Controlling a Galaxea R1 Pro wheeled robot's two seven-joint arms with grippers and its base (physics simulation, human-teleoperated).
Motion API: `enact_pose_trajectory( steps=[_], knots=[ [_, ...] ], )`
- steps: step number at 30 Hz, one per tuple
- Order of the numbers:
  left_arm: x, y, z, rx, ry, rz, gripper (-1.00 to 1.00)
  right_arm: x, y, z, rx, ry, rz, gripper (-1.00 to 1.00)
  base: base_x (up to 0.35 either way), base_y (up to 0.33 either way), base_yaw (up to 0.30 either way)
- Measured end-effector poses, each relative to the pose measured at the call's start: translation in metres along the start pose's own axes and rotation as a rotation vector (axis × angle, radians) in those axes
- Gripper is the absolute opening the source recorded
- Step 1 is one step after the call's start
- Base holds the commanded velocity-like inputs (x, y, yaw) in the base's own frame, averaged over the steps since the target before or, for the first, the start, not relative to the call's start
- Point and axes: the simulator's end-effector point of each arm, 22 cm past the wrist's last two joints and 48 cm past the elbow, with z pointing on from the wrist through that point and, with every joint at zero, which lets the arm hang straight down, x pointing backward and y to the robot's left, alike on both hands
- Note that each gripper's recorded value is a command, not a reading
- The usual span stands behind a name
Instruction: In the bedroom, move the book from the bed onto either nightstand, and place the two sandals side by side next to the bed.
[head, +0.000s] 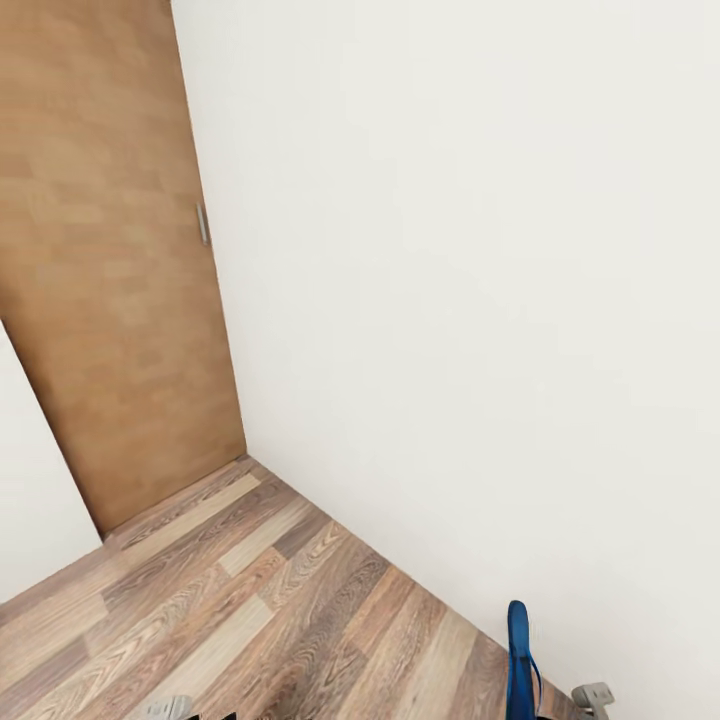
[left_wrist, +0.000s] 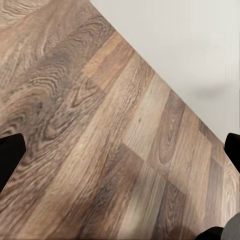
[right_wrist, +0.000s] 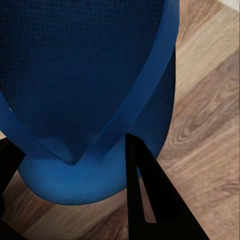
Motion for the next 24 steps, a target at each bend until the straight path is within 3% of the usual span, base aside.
enact_pose_trajectory(
  steps=[24],
  knots=[
    [0.0001, -0.0003, 0.0002, 0.000, 0.000, 0.000, 1.00, -0.0003, 0.0000, 0.0000, 0.000, 0.000, 0.000, -1.00, 0.000, 0.000, 0.288]
  ],
)
